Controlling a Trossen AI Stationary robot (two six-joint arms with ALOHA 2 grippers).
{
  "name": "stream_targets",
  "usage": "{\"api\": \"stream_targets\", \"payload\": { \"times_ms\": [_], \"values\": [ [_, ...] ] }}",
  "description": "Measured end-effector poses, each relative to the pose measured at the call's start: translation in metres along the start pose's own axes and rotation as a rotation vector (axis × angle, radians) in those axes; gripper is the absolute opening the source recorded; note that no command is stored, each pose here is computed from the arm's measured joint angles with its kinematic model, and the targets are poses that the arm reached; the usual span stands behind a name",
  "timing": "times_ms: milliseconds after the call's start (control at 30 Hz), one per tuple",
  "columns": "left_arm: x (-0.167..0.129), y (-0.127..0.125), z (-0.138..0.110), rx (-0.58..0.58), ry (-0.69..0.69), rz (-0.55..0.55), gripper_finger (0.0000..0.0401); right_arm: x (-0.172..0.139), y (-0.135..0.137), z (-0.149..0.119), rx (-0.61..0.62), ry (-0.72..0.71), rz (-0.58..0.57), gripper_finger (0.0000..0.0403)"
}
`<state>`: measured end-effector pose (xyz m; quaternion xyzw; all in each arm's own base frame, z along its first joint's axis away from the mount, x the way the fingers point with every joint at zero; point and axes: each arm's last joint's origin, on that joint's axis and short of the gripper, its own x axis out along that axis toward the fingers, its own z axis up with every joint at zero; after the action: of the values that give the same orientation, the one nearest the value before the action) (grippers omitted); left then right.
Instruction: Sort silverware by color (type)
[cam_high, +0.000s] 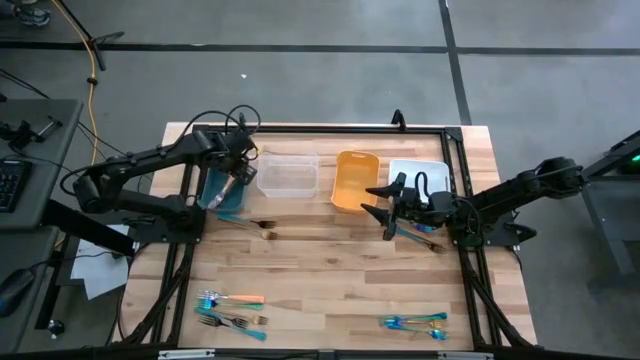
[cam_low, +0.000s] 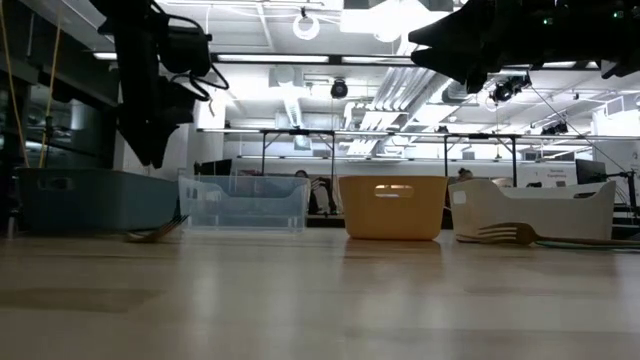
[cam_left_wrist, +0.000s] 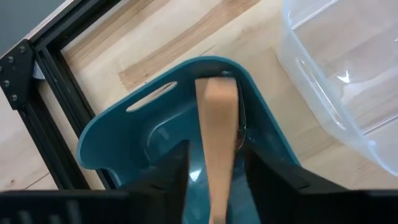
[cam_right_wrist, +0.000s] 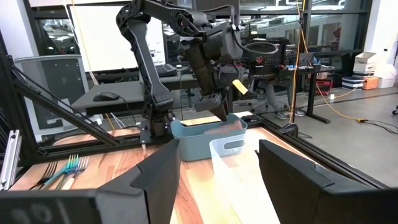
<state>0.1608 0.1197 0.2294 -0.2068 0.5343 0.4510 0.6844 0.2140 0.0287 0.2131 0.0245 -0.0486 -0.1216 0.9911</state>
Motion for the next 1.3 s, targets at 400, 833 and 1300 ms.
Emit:
{"api": "stream_targets", "payload": {
  "times_ms": [400,833,1300],
  "values": [
    [-0.039,-0.001,0.014,-0.031,-0.236,-0.219,0.0213,0.0,0.0,0.0,-0.001,0.0,0.0,0.021],
    [-0.099,-0.065,-0.042,0.237,-0.788,-0.774,0.0211,0.0,0.0,0.0,-0.019,-0.001,0.0,0.021],
    [-0.058,-0.1,-0.123,0.315,-1.142,-0.913,0.0211,0.0,0.002,0.001,-0.03,-0.006,0.071,0.021]
  ]
}}
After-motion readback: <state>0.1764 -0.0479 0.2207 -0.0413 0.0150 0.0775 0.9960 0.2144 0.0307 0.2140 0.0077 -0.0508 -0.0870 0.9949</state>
